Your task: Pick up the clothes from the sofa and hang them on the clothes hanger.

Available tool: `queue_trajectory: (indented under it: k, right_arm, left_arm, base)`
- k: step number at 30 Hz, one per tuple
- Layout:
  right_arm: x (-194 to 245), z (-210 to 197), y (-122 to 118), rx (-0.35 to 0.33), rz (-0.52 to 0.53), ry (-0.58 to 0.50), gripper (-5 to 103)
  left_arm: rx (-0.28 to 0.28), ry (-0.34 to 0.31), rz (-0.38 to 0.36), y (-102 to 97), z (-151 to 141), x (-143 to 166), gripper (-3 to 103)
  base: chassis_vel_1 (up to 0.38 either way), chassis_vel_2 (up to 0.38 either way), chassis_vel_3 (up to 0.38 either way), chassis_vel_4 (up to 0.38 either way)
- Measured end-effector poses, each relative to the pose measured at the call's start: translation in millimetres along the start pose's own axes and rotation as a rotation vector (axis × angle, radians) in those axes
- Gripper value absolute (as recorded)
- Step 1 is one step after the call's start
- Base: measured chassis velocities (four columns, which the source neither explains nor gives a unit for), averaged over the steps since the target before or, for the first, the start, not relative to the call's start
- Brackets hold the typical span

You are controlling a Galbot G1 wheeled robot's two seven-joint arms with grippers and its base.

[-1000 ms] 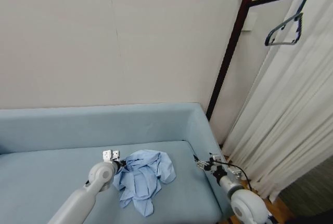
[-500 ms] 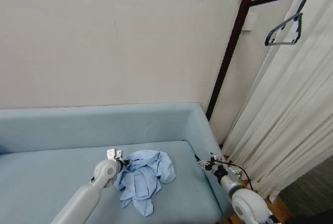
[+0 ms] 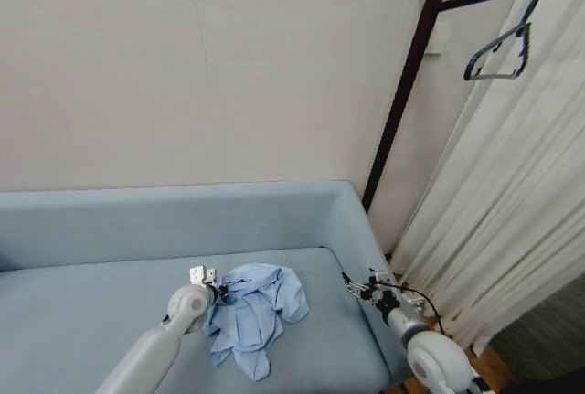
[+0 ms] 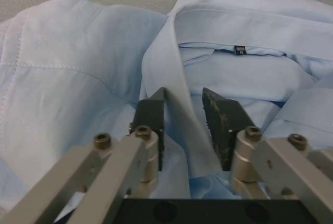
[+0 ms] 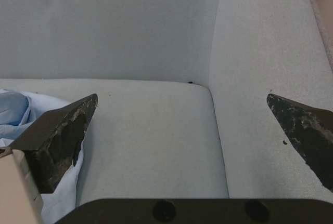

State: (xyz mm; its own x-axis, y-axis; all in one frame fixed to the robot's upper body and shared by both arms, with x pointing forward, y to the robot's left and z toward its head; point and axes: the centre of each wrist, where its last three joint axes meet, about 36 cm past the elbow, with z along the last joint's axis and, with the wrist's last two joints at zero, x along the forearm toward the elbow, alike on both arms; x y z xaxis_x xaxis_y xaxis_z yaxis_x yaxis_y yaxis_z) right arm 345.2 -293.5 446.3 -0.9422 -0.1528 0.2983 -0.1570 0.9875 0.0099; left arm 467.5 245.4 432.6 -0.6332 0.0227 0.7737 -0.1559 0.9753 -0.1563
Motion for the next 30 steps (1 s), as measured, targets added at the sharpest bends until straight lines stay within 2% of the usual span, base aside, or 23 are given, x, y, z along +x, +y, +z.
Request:
queue_trajectory:
  k: [3,4,5,10,13,14,16,17,18,19,22,23,25,29,30]
  right_arm:
    - [-0.7,-1.8,-1.1,0.001,0.000,-0.003,100]
    - [-0.7,-1.8,-1.1,0.001,0.000,-0.003,100]
    - [-1.3,-2.4,-1.7,0.000,0.001,-0.003,100]
    - [-7.0,-9.5,1.4,-0.019,0.006,0.012,100]
    - [-18.6,-23.3,23.9,-0.078,0.013,0.077,100]
    - [-18.6,-23.3,23.9,-0.078,0.013,0.077,100]
    - [-32.9,-37.1,48.6,-0.131,0.005,0.127,100]
    - [-39.5,-42.2,58.5,-0.150,-0.003,0.151,100]
    - [-50.1,-49.4,72.0,-0.175,-0.012,0.190,100]
    - [-50.1,-49.4,72.0,-0.175,-0.012,0.190,100]
    - [-84.4,-67.4,106.0,-0.194,-0.020,0.283,100]
    - [-84.4,-67.4,106.0,-0.194,-0.020,0.283,100]
    - [-106.3,-79.9,120.5,-0.191,-0.011,0.321,100]
    - [-161.0,-96.0,141.4,-0.209,-0.009,0.472,100]
    - [-161.0,-96.0,141.4,-0.209,-0.009,0.472,100]
  left_arm:
    - [0.004,0.005,-0.001,0.2,2.2,-1.2,10]
    - [0.004,0.005,-0.001,0.2,2.2,-1.2,10]
    - [0.005,0.006,-0.002,0.3,3.0,-1.4,5]
    - [0.010,-0.004,-0.005,1.2,6.4,2.0,0]
    - [0.006,-0.066,0.002,5.3,7.2,11.0,0]
    - [0.006,-0.066,0.002,5.3,7.2,11.0,0]
    - [-0.013,-0.130,0.003,11.1,9.9,18.4,0]
    - [-0.020,-0.139,0.004,13.6,10.7,21.5,0]
    - [-0.027,-0.146,0.001,18.0,13.0,26.2,0]
    - [-0.027,-0.146,0.001,18.0,13.0,26.2,0]
    - [-0.037,-0.153,-0.010,26.0,16.5,33.6,0]
    - [-0.037,-0.153,-0.010,26.0,16.5,33.6,0]
    - [-0.038,-0.157,-0.014,28.3,17.2,35.4,0]
    - [-0.040,-0.159,-0.015,29.1,17.0,36.5,0]
    - [-0.040,-0.159,-0.015,29.1,17.0,36.5,0]
  base:
    - [0.000,0.000,0.000,0.000]
    - [0.000,0.000,0.000,0.000]
    - [0.000,0.000,0.000,0.000]
    - [0.000,0.000,0.000,0.000]
    - [0.000,0.000,0.000,0.000]
    - [0.000,0.000,0.000,0.000]
    - [0.000,0.000,0.000,0.000]
    - [0.000,0.000,0.000,0.000]
    - [0.000,0.000,0.000,0.000]
    - [0.000,0.000,0.000,0.000]
    - [0.000,0.000,0.000,0.000]
    - [0.000,0.000,0.000,0.000]
    - [0.000,0.000,0.000,0.000]
    - [0.000,0.000,0.000,0.000]
    - [0.000,0.000,0.000,0.000]
